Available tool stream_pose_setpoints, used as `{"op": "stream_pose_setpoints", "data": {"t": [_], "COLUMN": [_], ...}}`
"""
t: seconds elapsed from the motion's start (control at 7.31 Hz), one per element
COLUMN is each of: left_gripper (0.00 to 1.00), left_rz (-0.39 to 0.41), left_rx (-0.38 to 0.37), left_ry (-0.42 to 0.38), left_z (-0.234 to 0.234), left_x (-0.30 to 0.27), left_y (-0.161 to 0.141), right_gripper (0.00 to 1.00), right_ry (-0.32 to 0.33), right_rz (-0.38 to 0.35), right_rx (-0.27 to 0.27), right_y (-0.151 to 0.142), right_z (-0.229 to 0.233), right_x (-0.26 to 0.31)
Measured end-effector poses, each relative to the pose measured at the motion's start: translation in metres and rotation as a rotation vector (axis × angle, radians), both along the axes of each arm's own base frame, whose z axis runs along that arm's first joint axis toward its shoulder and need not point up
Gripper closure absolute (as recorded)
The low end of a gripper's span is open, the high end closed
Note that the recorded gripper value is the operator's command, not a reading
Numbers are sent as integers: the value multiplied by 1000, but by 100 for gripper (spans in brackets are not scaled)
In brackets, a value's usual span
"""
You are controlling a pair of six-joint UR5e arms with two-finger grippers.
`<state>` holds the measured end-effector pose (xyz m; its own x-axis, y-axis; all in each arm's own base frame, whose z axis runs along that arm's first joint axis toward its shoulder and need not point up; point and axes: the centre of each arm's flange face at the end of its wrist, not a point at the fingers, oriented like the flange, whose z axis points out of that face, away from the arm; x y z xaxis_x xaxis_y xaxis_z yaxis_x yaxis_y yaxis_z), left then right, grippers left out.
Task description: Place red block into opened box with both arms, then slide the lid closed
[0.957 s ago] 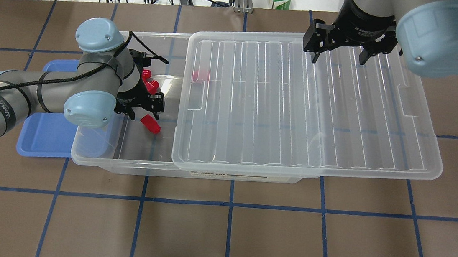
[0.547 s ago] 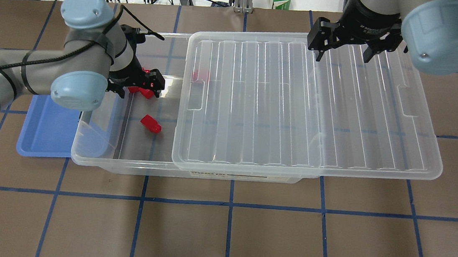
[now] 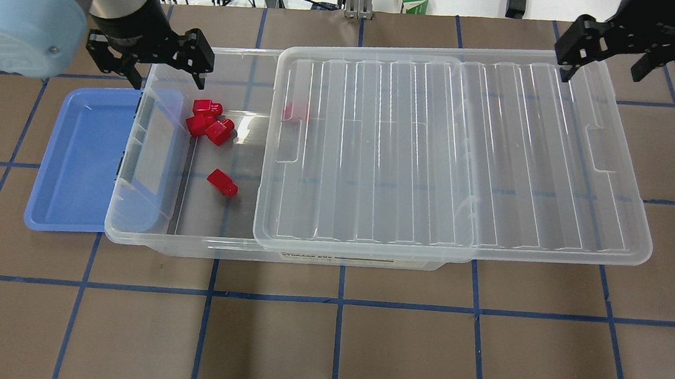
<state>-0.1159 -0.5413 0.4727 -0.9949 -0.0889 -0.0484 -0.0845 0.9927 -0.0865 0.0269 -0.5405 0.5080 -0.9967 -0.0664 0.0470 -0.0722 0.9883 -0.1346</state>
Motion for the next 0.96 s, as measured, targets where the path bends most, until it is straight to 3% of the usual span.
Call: {"op": "stream_pose_setpoints", "data": {"t": [0.55,0.96], "left_gripper": [0,0], "left_rz": [4,8], "left_rx": [-24,-44], "left_ry": [-5,-2], "left_z": [29,35], "left_x": [5,11], "left_y": [5,0], "right_gripper": [0,0], "right_ry": [15,-35], "right_rz": [94,67], "right_rx": [69,160], "right_y": [-14,-33], "right_z": [-40,-113], "right_x": [-136,-180]}}
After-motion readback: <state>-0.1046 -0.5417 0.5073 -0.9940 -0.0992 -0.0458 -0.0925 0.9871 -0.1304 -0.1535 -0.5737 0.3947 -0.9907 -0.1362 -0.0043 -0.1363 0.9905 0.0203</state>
